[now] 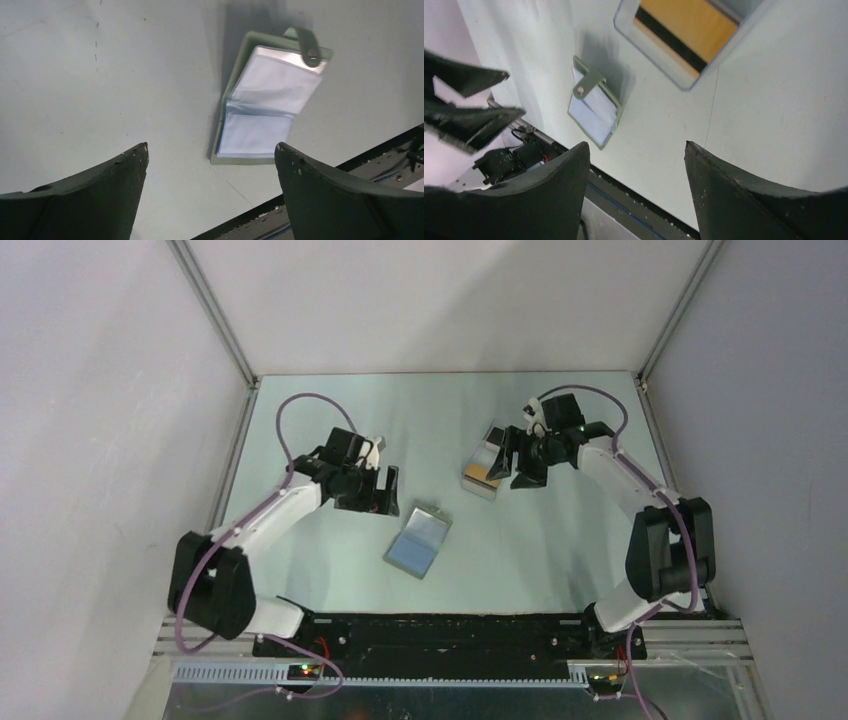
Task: Put the credit cards into the card holder
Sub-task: Move the storage box to the center of the board.
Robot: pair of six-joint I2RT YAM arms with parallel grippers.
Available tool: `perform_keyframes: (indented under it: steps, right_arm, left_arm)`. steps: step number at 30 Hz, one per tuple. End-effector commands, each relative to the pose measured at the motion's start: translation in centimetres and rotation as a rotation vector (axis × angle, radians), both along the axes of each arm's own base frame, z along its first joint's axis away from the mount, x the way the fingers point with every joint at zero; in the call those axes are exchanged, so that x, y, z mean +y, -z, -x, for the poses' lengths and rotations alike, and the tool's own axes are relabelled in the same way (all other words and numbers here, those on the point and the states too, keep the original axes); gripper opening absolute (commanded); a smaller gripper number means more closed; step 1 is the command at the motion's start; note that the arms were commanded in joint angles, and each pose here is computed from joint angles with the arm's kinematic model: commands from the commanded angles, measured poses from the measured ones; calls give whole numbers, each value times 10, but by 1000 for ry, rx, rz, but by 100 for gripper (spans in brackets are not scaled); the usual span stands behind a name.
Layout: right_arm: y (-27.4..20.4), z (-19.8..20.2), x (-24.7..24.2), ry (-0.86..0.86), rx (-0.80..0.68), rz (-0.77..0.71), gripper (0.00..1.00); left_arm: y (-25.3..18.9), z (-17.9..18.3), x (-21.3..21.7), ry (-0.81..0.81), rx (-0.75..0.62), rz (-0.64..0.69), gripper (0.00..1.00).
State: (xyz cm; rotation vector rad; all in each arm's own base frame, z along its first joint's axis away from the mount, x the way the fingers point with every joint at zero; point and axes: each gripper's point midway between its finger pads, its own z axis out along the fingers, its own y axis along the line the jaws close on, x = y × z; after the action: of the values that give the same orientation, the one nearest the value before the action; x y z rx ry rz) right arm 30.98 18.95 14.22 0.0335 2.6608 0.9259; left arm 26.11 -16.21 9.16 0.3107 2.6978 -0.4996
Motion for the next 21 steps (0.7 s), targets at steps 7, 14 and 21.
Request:
perform_keyframes:
  steps: [7, 14, 21]
  right_arm:
    - [2, -84, -18, 68, -84, 188, 70]
    - [-13, -99, -37, 124, -95, 144, 71]
    - [-15, -87, -57, 158, -73, 154, 71]
  left_arm:
    - [-83, -12, -50, -62, -140, 289, 100]
    - [-103, -62, -105, -235, -218, 441, 100]
    - [-81, -112, -152, -449, -166, 438, 100]
